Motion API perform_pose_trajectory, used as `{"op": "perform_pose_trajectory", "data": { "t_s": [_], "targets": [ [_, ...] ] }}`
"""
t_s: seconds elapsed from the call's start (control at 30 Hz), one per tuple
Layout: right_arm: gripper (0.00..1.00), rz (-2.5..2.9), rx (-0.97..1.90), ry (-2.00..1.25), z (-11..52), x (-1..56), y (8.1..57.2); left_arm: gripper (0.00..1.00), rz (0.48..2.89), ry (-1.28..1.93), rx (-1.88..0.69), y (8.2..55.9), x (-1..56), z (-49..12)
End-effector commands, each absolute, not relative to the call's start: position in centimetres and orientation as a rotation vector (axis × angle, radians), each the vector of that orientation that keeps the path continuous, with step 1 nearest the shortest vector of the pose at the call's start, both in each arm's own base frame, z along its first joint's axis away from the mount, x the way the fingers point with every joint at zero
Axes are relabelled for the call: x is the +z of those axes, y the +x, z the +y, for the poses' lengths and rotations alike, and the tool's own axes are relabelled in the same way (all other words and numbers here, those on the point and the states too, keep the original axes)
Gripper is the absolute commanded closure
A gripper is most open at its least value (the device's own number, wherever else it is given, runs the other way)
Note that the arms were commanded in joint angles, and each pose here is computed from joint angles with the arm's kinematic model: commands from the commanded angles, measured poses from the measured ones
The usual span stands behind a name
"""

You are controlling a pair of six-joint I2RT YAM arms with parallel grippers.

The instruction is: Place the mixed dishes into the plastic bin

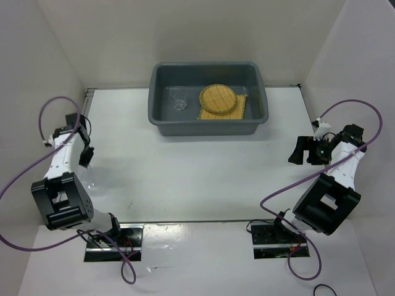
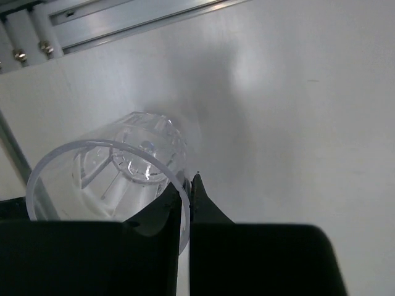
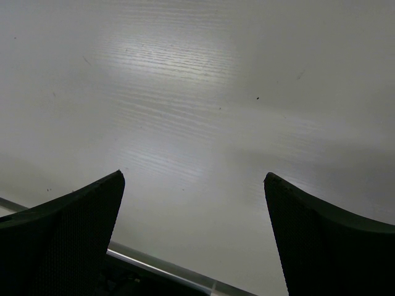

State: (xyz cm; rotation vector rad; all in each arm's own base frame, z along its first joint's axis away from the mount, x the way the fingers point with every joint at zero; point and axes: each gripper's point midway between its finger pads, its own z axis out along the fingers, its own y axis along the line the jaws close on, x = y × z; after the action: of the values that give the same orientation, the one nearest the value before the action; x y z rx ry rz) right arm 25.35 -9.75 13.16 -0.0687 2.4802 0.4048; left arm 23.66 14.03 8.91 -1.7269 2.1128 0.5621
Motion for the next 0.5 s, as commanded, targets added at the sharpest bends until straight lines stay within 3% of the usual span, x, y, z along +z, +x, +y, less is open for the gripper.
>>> {"op": "perform_pose_trajectory", "data": {
  "t_s": [0.0,0.07,0.2,0.27,0.3,0.33,0.37,0.47],
  "targets": [
    [0.02,2.444,0.364,-0.09,-9.9,14.4,25.8,1.0,1.93,-1.559,0.26,29.0,19.4,14.2],
    [0.02,2.449,0.372,-0.087,-9.7,14.1,25.6,1.0,1.963,-1.457,-0.002,32.0,22.9,11.7],
    [0.02,2.439,0.36,-0.083,-9.7,14.6,25.5,1.0,1.726,-0.897,-0.569,39.4,37.5,3.4],
    [0.02,2.445,0.351,-0.081,-9.8,14.5,25.5,1.0,1.695,-0.629,-0.691,40.3,42.2,-1.6],
    [0.02,2.438,0.342,-0.085,-9.8,14.8,25.4,1.0,1.752,-0.571,-0.69,42.0,41.4,-2.7],
    [0.02,2.438,0.342,-0.085,-9.8,14.8,25.4,1.0,1.717,-0.451,-0.688,42.3,45.5,-4.1],
    [0.02,2.431,0.332,-0.089,-9.7,15.0,25.4,1.0,1.937,-0.347,-0.619,44.3,40.2,-6.9],
    [0.02,2.425,0.324,-0.093,-9.9,15.1,25.6,1.0,2.168,-0.239,-0.365,44.8,36.7,-8.8]
  ]
}}
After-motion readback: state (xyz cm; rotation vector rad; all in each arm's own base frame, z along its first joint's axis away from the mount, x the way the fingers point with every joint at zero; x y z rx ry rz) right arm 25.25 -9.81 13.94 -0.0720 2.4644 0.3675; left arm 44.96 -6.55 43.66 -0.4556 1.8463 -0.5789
